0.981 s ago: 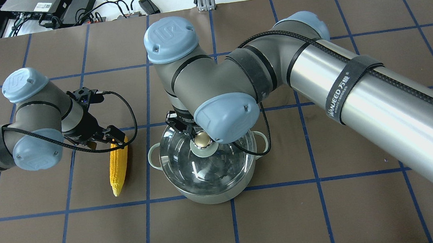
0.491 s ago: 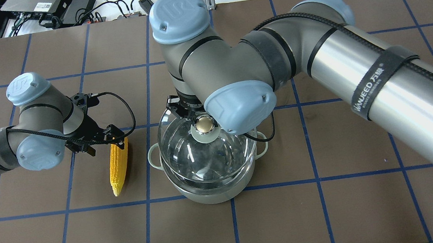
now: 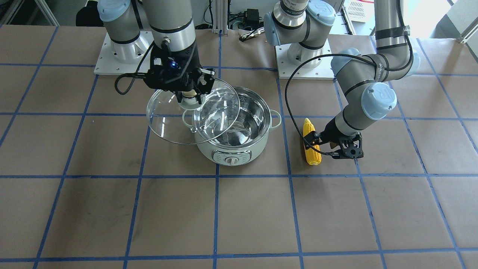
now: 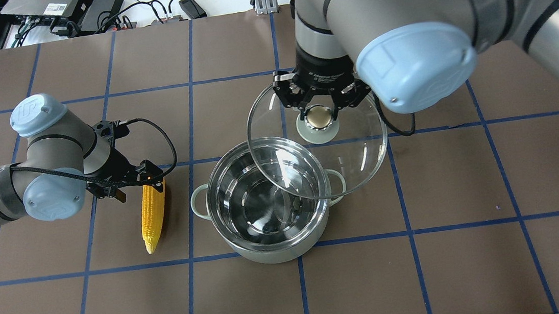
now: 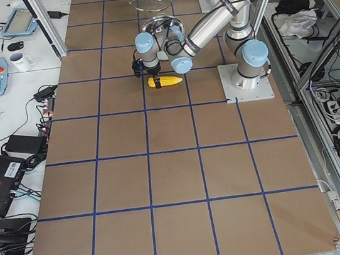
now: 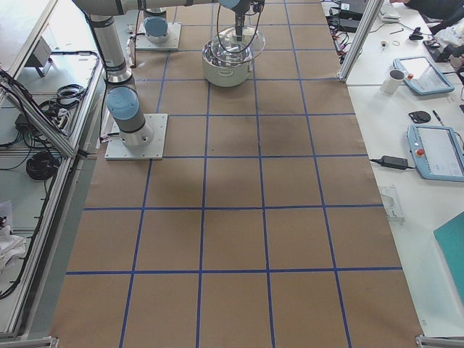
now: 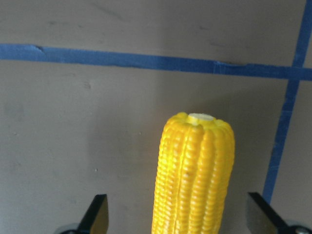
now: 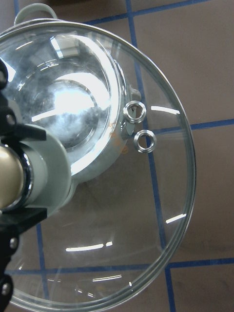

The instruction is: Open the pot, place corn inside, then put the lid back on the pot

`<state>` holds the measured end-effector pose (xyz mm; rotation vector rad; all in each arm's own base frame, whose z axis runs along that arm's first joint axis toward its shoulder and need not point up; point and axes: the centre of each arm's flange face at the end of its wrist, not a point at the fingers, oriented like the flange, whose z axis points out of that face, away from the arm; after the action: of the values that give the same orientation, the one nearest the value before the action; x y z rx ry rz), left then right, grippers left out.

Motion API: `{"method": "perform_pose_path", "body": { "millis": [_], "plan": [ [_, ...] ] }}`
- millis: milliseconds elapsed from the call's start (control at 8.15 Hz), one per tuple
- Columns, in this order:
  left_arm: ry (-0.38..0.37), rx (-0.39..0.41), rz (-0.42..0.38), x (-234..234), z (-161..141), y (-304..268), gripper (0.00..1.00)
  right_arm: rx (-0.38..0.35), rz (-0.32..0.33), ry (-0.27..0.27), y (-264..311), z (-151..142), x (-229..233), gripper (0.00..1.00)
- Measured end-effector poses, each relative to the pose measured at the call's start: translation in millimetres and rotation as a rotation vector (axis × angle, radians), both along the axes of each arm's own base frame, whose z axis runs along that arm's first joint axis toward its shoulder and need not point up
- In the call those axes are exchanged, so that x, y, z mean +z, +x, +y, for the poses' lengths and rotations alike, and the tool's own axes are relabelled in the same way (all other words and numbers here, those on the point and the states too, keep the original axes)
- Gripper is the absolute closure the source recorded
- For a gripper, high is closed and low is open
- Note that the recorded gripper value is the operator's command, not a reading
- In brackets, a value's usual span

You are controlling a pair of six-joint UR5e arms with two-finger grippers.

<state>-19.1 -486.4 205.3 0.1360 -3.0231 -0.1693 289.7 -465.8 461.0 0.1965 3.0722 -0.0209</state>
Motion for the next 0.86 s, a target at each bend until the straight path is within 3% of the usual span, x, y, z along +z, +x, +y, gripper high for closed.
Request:
{"method": "perform_pose_path", "body": {
  "millis": [123,368,491,613,858],
  "plan": [
    [0.006,-0.008,0.003,-3.1,1.5,-0.8,0.34,0.024,-0.002,0.003,-33.5,-1.7,18.6,0.59],
    [0.034,-0.005,0.011,-16.0,9.6,-1.9,0.43,0.059,-0.005,0.005,-91.6,-2.6,45.4,0.59],
    [0.045,-0.002,0.014,-21.4,12.1,-2.2,0.73,0.069,-0.004,0.001,-106.1,-2.0,52.1,0.59],
    [0.05,-0.001,0.015,-24.4,13.2,-2.5,0.83,0.083,0.002,0.011,-114.2,1.8,55.8,0.59],
    [0.041,0.002,0.014,-23.1,12.7,-2.7,0.81,0.101,0.022,0.03,-120.7,6.7,57.5,0.59]
  ]
}}
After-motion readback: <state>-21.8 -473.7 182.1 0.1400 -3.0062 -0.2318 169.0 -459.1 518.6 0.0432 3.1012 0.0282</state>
